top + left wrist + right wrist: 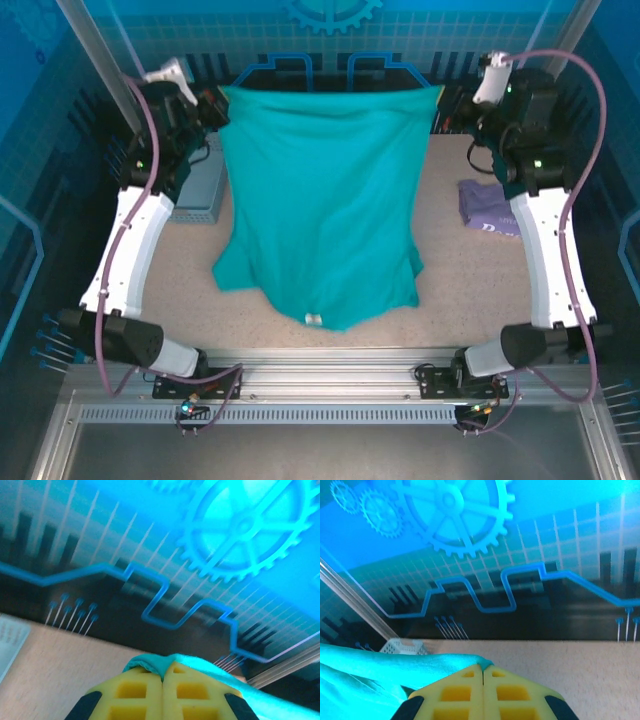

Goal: Fold the inside-out t-shirt

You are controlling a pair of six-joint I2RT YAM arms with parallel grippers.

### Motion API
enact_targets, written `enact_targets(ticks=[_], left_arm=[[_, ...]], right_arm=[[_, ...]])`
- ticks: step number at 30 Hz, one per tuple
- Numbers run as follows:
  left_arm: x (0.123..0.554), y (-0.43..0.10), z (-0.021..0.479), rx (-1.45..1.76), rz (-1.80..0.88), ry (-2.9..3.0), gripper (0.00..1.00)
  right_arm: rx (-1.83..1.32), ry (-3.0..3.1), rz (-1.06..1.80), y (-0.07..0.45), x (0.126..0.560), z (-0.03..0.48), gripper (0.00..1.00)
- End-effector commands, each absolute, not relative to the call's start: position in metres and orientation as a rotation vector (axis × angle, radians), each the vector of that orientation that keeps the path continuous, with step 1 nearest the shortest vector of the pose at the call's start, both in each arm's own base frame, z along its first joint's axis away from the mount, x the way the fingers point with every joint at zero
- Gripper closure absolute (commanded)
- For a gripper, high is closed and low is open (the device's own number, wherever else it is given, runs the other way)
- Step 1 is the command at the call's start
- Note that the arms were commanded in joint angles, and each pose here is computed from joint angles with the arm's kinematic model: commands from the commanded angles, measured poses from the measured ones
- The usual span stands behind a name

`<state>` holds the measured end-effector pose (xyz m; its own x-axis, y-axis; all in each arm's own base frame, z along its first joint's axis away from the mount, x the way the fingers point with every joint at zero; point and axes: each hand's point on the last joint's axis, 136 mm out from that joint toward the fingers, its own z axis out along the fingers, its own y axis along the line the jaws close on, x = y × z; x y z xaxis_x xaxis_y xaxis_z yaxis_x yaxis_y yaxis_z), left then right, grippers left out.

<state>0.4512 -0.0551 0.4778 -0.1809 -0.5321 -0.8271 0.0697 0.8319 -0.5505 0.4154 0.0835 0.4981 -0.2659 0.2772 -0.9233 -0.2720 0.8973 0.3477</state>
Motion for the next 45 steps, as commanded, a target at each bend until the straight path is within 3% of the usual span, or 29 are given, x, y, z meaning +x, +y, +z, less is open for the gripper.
enact_targets(ticks=[1, 5, 10, 13, 19, 23, 27, 29, 32, 38, 45], left_arm=[[0.391, -0.057, 0.603, -0.222, -0.63, 1.393, 1.0], [0.348, -0.06, 0.625, -0.175, -0.667, 1.346, 1.0], [0.305, -0.061, 0.564, -0.227, -0.743, 1.411, 1.0], [0.296, -0.071, 0.47, -0.281, -0.792, 1.576, 1.0], [0.267, -0.109, 0.226, -0.418, -0.871, 2.096, 0.98], [0.241, -0.134, 0.131, -0.424, -0.884, 2.317, 0.91], [0.235, -0.134, 0.105, -0.365, -0.807, 2.406, 0.74], [0.236, -0.133, 0.107, -0.317, -0.759, 2.419, 0.6], [0.241, -0.141, 0.123, -0.18, -0.694, 2.376, 0.48], [0.24, -0.234, 0.159, 0.361, -0.736, 2.211, 0.36], [0.236, -0.348, 0.145, 0.831, -0.676, 2.075, 0.32]], right_arm=[[-0.05, 1.476, 0.506, 0.074, 0.367, 0.608, 1.0], [-0.087, 1.455, 0.536, 0.079, 0.344, 0.622, 1.0], [-0.101, 1.567, 0.614, 0.089, 0.326, 0.569, 1.0], [-0.063, 1.714, 0.643, 0.091, 0.324, 0.493, 1.0], [0.06, 2.12, 0.644, 0.088, 0.311, 0.299, 1.0], [0.078, 2.321, 0.717, 0.097, 0.299, 0.215, 1.0], [0.048, 2.437, 0.736, 0.102, 0.292, 0.178, 1.0], [0.019, 2.472, 0.756, 0.105, 0.289, 0.173, 1.0], [-0.026, 2.469, 0.8, 0.112, 0.288, 0.183, 1.0], [-0.045, 2.426, 0.916, 0.124, 0.285, 0.211, 1.0], [-0.029, 2.386, 0.976, 0.126, 0.284, 0.229, 1.0]])
